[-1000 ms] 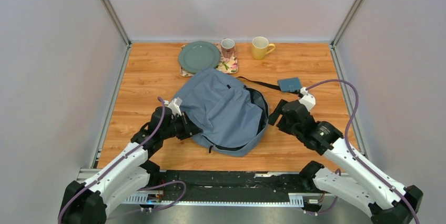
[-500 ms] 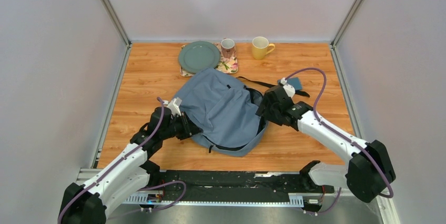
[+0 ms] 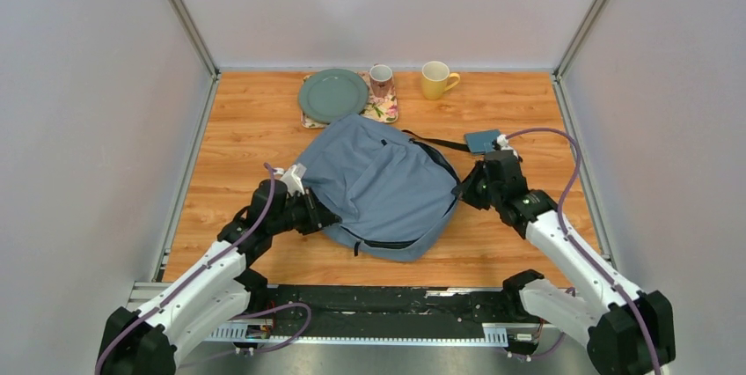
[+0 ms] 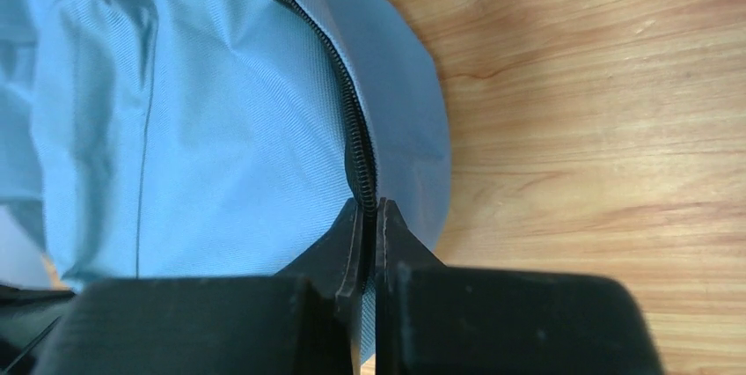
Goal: Pack the student bag
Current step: Adjust the student bag at the center of the board.
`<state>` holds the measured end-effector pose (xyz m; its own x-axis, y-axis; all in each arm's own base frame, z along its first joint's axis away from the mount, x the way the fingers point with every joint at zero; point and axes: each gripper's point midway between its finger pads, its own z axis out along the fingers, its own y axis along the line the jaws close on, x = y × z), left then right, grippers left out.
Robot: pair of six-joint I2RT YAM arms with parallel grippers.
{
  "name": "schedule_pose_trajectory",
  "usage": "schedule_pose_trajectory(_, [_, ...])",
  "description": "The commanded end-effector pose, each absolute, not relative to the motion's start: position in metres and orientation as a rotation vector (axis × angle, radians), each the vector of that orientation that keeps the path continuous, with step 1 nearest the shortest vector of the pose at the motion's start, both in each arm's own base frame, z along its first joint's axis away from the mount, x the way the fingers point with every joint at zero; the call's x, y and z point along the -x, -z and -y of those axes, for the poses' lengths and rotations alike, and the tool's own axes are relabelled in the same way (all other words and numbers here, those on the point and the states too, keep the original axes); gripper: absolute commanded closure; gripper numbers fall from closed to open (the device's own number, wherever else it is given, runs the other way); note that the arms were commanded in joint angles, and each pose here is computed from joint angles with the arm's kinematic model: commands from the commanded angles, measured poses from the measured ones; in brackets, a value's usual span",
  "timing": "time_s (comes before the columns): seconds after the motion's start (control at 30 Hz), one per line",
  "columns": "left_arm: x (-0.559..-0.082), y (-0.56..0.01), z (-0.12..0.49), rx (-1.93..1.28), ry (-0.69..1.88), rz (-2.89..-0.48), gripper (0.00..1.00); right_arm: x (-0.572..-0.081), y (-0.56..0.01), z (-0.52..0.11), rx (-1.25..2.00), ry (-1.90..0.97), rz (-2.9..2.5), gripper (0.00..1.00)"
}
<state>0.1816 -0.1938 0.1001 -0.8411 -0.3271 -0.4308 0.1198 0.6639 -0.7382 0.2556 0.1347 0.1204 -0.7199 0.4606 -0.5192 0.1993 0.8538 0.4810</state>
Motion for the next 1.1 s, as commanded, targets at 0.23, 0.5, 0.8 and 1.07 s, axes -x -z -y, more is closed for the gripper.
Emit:
schedule_pose_trajectory(0.23, [-0.188, -0.099, 0.178, 0.182, 0.990, -2.302, 0.82, -0.272, -0.160, -0.106, -0.625, -0.757, -1.965, 1.00])
schedule_pose_trajectory(0.5, [-0.187, -0.106, 0.188, 0.158, 1.069, -2.275, 0.81, -0.266, -0.159, -0.095, -0.511, -0.580, -2.235, 1.00])
schedule_pose_trajectory(0.8, [-0.187, -0.107, 0.186, 0.167, 1.064, -2.263, 0.82, -0.258, -0.258, -0.154, -0.072, -1.061, -1.792, 1.00])
schedule_pose_trajectory(1.07, [-0.187, -0.105, 0.185, 0.176, 1.055, -2.267, 0.82, -0.259, -0.219, -0.161, -0.053, -1.115, -2.047, 1.00])
